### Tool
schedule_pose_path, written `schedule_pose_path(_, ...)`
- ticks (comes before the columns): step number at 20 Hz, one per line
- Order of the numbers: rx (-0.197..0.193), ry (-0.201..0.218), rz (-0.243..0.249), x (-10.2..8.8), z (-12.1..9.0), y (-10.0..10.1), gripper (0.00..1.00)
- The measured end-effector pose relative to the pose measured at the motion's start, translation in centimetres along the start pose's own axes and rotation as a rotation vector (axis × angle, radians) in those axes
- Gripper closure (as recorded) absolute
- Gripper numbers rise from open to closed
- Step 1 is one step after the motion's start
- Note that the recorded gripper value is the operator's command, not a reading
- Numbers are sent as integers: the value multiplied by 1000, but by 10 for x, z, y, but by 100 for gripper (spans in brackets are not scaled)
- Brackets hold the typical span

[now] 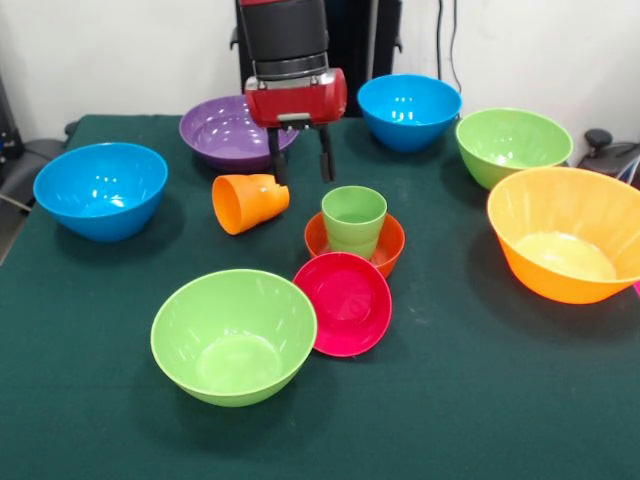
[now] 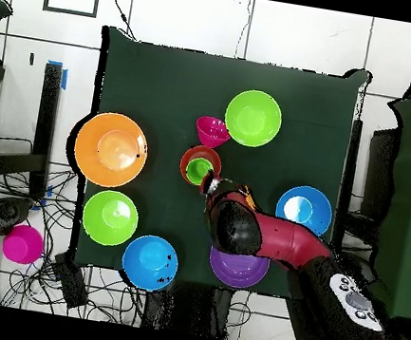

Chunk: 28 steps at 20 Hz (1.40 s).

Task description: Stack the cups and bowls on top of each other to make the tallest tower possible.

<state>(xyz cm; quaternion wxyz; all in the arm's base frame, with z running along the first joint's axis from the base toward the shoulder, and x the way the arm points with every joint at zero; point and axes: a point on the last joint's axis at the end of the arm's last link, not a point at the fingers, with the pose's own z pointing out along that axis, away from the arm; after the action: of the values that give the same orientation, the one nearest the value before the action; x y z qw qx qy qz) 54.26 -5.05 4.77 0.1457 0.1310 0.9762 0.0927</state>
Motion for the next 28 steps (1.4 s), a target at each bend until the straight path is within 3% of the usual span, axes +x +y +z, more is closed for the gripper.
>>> schedule_pose_path(5,55,103,-68,12,0,6,0)
schedule_pose_path(7,75,164,-97,19,3,8,0)
schedule_pose_path(9,82,191,-116,22,11,8,0)
schedule_pose_path(16,87,210,-120,21,43,3,0)
schedule_pose_path(20,93,233,-95,25,75,-2,0)
schedule_pose_path(28,103,260,-92,23,96,4,0)
